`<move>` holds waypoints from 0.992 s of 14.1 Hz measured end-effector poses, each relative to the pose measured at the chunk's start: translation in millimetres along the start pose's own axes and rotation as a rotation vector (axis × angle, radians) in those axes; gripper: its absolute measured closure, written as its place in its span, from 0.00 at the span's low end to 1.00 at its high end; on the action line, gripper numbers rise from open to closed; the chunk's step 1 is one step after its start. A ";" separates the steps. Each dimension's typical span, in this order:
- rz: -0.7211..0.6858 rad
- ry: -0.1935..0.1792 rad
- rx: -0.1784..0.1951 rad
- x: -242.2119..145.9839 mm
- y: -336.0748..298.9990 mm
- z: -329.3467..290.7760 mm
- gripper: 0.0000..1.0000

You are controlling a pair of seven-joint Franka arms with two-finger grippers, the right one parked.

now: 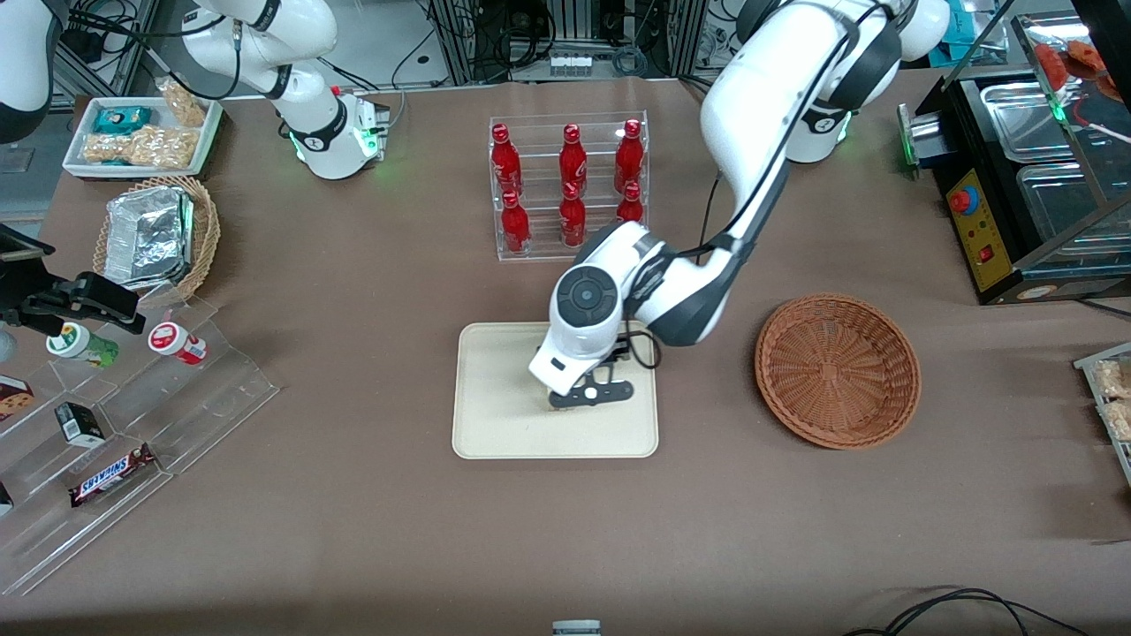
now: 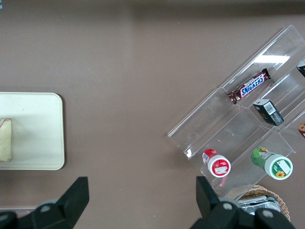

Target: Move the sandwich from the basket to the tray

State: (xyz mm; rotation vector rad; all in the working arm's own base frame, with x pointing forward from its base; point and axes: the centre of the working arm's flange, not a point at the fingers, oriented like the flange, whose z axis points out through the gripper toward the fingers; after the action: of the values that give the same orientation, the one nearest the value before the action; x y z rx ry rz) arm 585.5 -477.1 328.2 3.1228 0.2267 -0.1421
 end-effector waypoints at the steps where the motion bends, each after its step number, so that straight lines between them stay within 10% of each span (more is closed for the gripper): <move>1: -0.016 -0.003 0.006 9.6 -19.7 -29.9 0.00; 14: -0.046 -0.191 0.059 46.8 -380.3 -205.0 0.00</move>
State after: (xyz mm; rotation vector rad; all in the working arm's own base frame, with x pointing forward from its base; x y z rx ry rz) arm 595.1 -91.2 527.8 3.1349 0.2956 -0.4531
